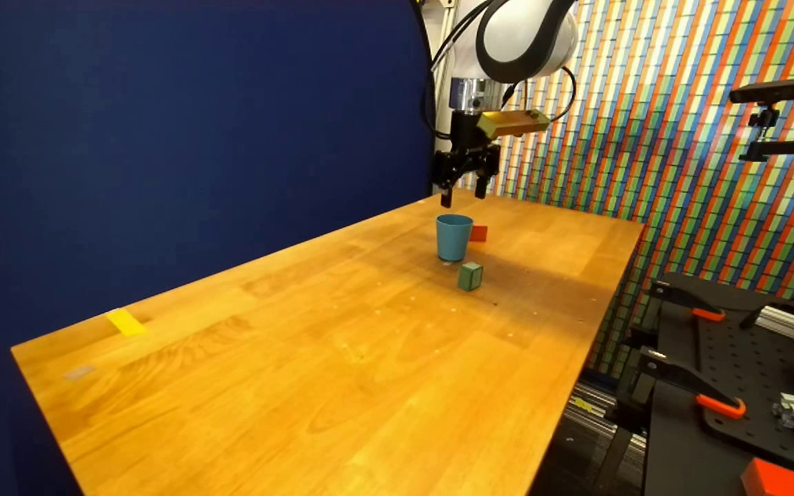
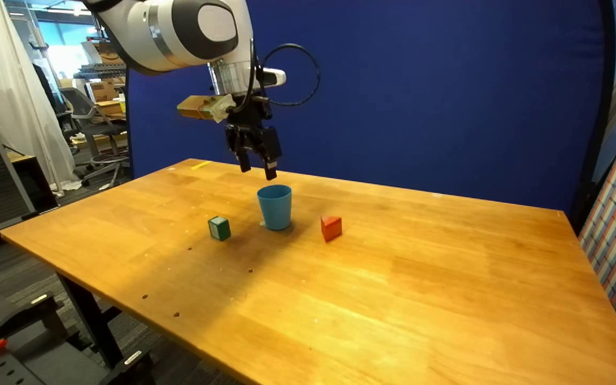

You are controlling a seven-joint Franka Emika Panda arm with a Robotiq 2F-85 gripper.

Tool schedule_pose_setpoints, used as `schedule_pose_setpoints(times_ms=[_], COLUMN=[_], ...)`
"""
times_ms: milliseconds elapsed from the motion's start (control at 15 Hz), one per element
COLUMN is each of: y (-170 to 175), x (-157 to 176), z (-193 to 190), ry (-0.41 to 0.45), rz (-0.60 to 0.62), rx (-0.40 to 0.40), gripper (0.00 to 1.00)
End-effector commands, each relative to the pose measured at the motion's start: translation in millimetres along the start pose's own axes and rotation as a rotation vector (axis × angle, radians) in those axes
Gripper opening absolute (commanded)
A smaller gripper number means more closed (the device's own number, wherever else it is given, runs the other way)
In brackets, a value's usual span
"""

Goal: Take the yellow block from the table and place it in the blue cup

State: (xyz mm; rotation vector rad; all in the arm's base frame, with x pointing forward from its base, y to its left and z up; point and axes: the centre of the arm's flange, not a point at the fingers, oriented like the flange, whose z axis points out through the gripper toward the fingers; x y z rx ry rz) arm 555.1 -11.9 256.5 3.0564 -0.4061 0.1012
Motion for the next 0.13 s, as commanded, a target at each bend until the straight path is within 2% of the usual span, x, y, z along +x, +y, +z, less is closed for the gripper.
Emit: schedule_pose_setpoints(times_ms=[0,67], y=[-1.9,-2.9], x=[-0.1,-0.2], z=[-2.0,-3.4], ry=[0.001,0.003], rz=[-0.012,-0.019], rx=[0.01,0.013], gripper=[1.0,1.0])
